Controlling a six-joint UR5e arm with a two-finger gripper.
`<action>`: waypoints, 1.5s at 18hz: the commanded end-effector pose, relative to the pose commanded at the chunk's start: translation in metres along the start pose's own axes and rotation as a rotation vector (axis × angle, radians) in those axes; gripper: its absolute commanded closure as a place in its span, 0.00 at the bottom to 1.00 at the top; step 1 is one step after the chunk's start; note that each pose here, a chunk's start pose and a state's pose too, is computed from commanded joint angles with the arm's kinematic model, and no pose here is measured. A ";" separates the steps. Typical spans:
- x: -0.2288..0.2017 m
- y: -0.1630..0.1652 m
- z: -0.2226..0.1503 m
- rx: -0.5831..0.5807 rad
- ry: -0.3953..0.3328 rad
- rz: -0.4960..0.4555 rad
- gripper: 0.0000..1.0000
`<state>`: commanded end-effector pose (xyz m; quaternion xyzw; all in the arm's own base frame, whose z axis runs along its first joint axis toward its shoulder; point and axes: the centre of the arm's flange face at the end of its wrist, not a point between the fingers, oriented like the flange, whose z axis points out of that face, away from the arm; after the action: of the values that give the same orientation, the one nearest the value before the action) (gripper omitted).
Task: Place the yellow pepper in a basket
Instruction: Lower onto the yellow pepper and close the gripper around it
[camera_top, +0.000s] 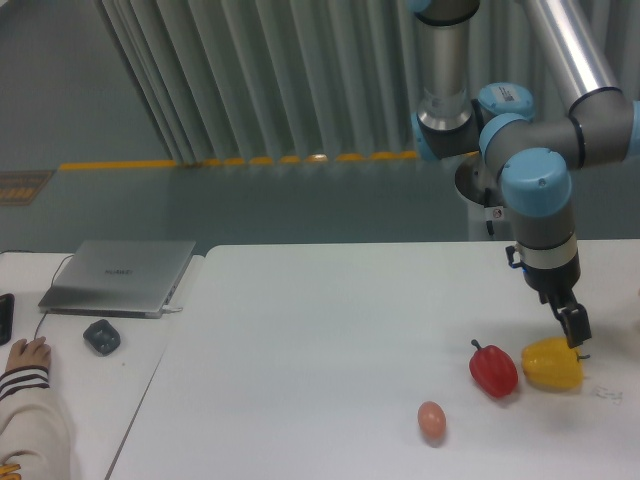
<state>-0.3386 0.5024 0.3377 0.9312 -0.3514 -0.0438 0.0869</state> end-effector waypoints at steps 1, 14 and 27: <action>0.000 -0.003 0.003 0.000 0.005 0.007 0.00; -0.014 -0.015 0.041 -0.054 0.006 0.021 0.00; -0.018 -0.032 0.061 -0.096 0.005 0.044 0.24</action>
<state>-0.3402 0.5300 0.2724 0.9181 -0.3691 -0.0562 0.1333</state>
